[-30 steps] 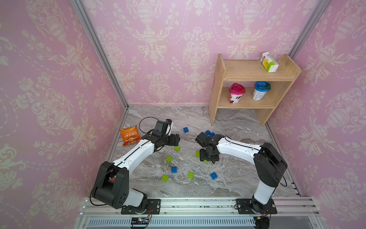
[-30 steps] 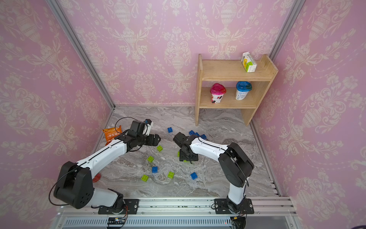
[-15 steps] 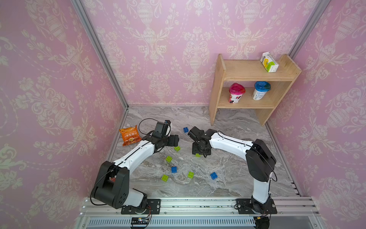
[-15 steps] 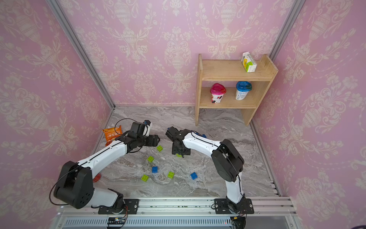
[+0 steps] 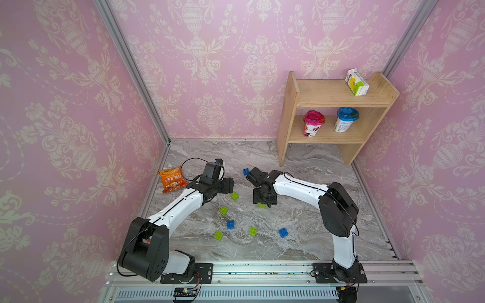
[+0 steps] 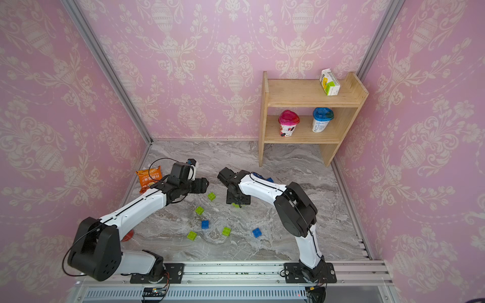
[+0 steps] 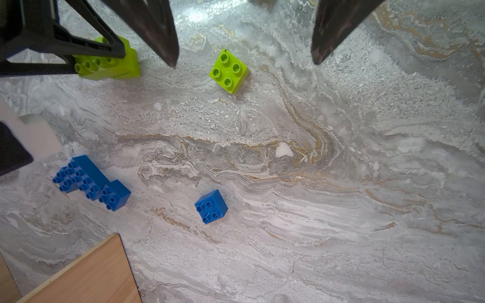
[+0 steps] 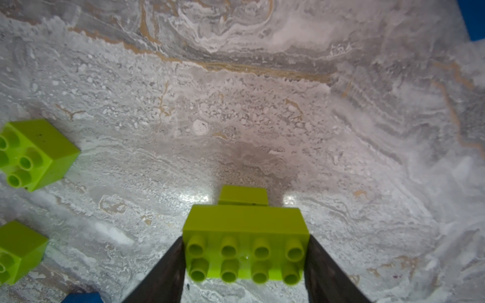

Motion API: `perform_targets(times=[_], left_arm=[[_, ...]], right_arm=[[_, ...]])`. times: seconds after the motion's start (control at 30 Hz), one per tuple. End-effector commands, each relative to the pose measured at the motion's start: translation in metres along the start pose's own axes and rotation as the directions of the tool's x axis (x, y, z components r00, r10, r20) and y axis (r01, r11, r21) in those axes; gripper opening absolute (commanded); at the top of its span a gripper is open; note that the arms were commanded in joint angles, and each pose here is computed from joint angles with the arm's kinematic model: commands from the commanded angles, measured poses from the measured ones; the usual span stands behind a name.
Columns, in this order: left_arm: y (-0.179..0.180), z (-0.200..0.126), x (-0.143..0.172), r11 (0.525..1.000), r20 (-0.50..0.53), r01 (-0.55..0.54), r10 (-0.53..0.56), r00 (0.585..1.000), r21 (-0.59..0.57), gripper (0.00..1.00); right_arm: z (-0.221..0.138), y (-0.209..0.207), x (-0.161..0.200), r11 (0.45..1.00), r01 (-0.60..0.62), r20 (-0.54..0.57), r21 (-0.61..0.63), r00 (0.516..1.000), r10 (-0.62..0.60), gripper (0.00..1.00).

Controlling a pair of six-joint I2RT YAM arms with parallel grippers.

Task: Assemble the letter v with lego
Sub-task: Pick up the lego brick from the center of the board, then assemble the lego brick with the lego brick.

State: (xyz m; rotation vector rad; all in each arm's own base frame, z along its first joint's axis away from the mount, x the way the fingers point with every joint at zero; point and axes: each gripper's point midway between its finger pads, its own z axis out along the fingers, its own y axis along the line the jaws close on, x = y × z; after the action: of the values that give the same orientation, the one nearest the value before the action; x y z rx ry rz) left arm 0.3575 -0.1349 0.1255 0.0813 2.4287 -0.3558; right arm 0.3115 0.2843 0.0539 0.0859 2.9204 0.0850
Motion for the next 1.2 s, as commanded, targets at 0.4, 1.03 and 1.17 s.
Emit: perform_targets(times=[0.4,1.03,1.17], left_arm=[[0.007,-0.010,-0.009,0.999,0.048,0.023,-0.021,0.999,-0.030,0.77],[0.017,-0.014,0.002,0.996,0.013,0.071,-0.070,0.997,-0.058,0.76],[0.021,-0.018,0.002,0.994,0.012,0.092,-0.091,0.996,-0.066,0.77]], right_arm=[[0.026,-0.008,0.022,0.992,0.063,-0.106,0.107,0.993,-0.051,0.05],[0.019,0.004,-0.039,0.991,0.125,-0.008,0.053,0.992,-0.125,0.35],[-0.002,0.011,-0.045,0.985,0.172,0.020,0.019,0.985,-0.172,0.83]])
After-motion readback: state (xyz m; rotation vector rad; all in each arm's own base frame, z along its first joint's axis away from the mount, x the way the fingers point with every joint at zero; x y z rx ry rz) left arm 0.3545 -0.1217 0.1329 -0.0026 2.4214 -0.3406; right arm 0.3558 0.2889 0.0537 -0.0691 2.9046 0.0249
